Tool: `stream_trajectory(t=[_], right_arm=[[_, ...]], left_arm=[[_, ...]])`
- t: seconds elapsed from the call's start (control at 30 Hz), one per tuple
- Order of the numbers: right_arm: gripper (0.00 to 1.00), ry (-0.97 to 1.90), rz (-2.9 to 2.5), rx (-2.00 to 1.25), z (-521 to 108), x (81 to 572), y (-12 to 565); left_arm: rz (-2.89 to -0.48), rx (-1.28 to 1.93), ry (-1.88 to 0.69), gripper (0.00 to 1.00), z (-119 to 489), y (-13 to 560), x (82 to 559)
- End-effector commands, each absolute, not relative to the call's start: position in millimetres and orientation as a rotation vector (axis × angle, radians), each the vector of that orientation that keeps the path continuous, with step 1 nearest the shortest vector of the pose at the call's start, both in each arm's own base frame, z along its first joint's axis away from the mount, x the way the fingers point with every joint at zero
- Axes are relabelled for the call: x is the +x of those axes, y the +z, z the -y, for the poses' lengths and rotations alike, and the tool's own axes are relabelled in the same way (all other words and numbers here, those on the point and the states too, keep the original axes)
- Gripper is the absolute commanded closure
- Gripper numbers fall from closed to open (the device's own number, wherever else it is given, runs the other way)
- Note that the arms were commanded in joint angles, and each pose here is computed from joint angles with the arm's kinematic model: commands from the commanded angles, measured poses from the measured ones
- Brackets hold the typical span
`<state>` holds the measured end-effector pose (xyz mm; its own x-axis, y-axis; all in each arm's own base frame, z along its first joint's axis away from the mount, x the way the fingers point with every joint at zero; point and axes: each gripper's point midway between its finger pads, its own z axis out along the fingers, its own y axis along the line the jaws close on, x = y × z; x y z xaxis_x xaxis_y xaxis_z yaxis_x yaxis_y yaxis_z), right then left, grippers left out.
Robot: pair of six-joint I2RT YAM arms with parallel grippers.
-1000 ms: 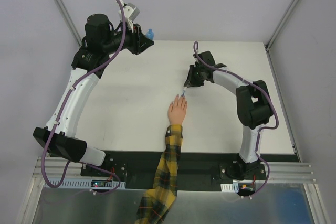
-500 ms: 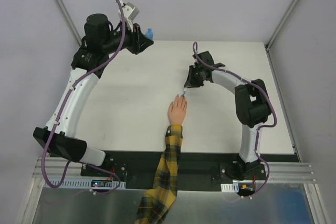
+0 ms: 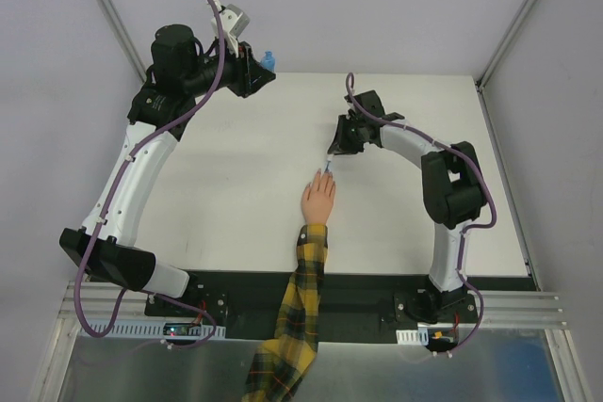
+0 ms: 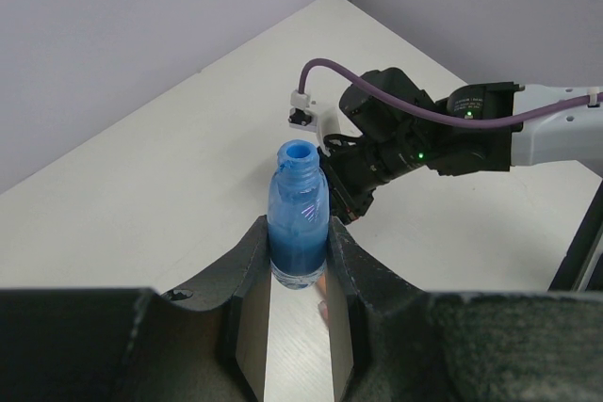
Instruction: Paint the nails
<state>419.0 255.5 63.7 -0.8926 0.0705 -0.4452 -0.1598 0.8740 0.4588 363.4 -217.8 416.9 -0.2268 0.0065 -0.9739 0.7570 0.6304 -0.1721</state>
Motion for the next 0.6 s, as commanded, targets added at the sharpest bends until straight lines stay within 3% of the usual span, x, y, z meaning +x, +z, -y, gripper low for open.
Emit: stream_trajectory(t=[0.0,0.57], right_arm=[[1.00,0.651,-2.574,-0.037,-251.1,424.5,69.7],[1.00,0.578,-2.604,-0.049,-249.4,425.1,66.1]], left_arm=[[-1.583,0.647,-0.796,1.00,217.1,441.1,359.9],[-1.582,0.648,-0.793,1.00,216.2,440.9,359.2]])
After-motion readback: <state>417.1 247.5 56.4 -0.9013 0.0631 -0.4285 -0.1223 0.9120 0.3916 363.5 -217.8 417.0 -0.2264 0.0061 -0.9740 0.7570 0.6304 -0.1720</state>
